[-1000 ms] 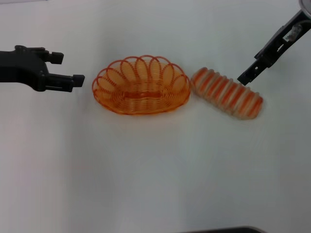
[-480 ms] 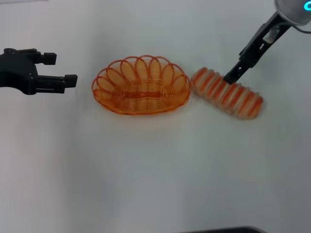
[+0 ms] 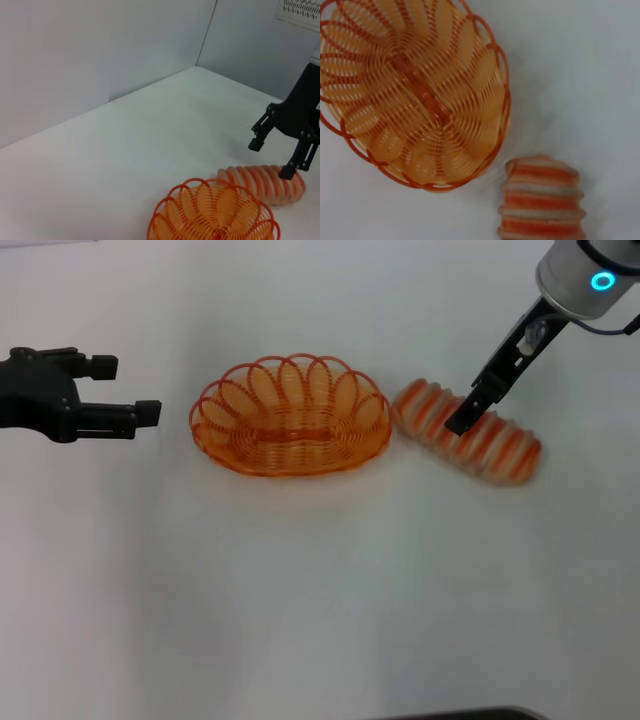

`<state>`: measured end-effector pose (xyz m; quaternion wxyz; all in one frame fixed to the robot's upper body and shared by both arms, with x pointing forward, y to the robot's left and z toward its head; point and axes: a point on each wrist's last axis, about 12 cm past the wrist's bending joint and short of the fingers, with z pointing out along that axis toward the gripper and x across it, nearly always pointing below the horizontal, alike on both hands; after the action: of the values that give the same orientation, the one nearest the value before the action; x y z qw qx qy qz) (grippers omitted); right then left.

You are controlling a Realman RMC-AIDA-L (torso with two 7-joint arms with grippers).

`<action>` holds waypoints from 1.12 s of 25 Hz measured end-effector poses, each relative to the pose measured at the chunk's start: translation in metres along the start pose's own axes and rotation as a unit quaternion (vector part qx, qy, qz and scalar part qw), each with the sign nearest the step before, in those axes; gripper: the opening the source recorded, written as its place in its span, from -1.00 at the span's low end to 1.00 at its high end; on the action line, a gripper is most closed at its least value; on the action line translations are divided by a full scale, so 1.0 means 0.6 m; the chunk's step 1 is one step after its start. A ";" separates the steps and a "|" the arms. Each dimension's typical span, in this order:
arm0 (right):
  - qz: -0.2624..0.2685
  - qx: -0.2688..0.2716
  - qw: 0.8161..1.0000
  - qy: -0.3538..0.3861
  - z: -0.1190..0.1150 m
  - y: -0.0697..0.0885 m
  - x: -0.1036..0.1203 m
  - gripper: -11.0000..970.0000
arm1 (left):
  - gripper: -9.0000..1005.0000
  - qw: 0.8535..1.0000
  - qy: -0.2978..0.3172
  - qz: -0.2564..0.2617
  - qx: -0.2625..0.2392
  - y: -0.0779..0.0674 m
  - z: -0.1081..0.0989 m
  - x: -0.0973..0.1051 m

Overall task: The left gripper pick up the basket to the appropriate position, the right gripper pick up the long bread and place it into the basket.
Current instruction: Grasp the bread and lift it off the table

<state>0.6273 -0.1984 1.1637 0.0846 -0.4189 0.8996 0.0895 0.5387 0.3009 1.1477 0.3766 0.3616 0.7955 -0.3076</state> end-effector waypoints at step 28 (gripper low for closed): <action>0.004 0.007 1.000 0.030 0.051 0.006 0.004 0.94 | 0.76 1.000 -0.002 0.005 0.005 -0.002 0.008 0.003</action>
<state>0.6251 -0.1910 1.1340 0.0602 -0.4173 0.9040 0.0713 0.5386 0.2972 1.1442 0.3774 0.3671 0.7914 -0.3106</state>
